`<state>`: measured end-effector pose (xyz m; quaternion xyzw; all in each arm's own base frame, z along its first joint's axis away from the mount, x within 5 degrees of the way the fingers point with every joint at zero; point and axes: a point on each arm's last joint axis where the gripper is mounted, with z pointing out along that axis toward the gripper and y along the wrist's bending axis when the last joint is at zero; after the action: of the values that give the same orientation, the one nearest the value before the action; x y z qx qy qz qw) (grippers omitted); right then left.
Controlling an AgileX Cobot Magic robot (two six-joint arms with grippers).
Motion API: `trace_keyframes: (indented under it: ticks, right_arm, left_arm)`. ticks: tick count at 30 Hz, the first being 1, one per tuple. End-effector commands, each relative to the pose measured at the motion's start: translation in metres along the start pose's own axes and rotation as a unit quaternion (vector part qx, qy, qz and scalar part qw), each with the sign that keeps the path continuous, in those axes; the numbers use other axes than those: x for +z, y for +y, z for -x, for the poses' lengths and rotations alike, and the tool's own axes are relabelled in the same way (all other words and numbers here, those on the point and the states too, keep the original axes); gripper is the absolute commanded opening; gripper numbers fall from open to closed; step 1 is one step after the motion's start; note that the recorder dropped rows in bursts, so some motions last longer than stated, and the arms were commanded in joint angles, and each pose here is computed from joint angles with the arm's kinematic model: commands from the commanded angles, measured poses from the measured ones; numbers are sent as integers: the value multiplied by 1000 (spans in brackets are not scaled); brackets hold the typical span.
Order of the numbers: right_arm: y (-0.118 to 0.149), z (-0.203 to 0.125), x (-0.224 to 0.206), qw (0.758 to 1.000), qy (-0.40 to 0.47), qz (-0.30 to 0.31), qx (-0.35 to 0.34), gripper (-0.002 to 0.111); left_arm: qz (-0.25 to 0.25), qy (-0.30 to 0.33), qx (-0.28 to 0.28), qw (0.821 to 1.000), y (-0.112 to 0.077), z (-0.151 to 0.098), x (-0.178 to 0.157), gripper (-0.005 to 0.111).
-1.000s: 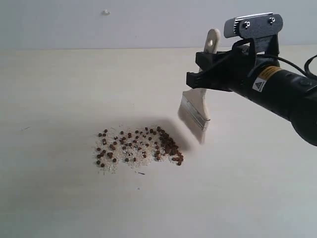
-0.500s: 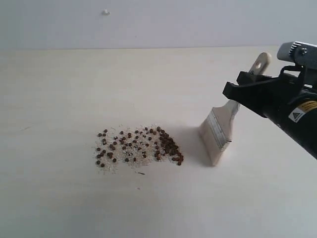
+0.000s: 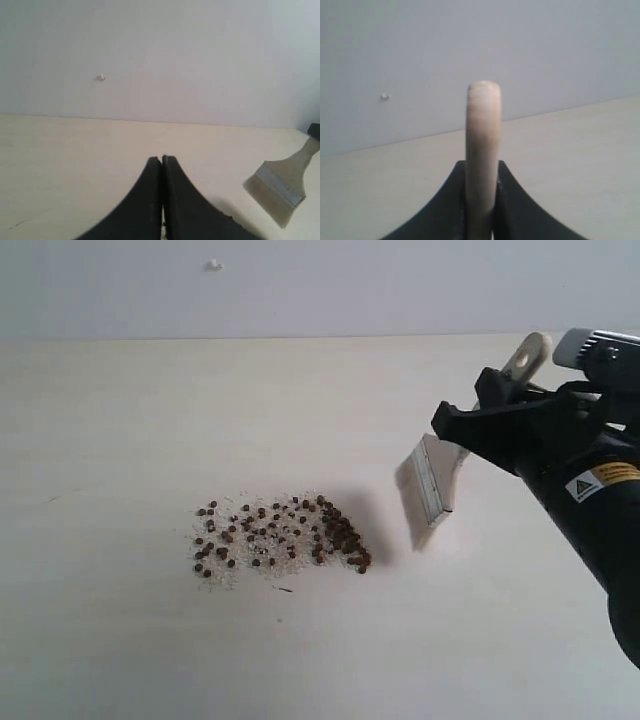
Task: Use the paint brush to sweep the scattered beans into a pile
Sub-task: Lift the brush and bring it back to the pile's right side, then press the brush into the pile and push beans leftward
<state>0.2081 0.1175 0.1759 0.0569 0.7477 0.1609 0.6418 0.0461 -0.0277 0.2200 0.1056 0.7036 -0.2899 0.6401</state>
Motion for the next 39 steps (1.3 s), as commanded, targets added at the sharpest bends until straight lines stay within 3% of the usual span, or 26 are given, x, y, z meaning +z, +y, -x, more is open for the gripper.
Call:
trace_keyframes:
  ticks: [1,9,14,19,23,39]
  right_arm:
    - [9,-1,-3,999,4,43,-31,0]
    - [11,-6,-3,995,30,59,-74,0]
    - [11,-10,-1,998,34,59,-14,0]
    - [1,-14,2,1000,28,6,4,0]
    - [0,-19,5,999,29,1,21,0]
    - [43,-43,25,998,42,22,37,0]
  left_arm:
    - [0,-3,0,1000,0,-1,0,0]
    - [0,-3,0,1000,0,-1,0,0]
    - [0,-3,0,1000,0,-1,0,0]
    - [0,-3,0,1000,0,-1,0,0]
    - [0,-3,2,1000,0,-1,0,0]
    - [0,-3,2,1000,0,-1,0,0]
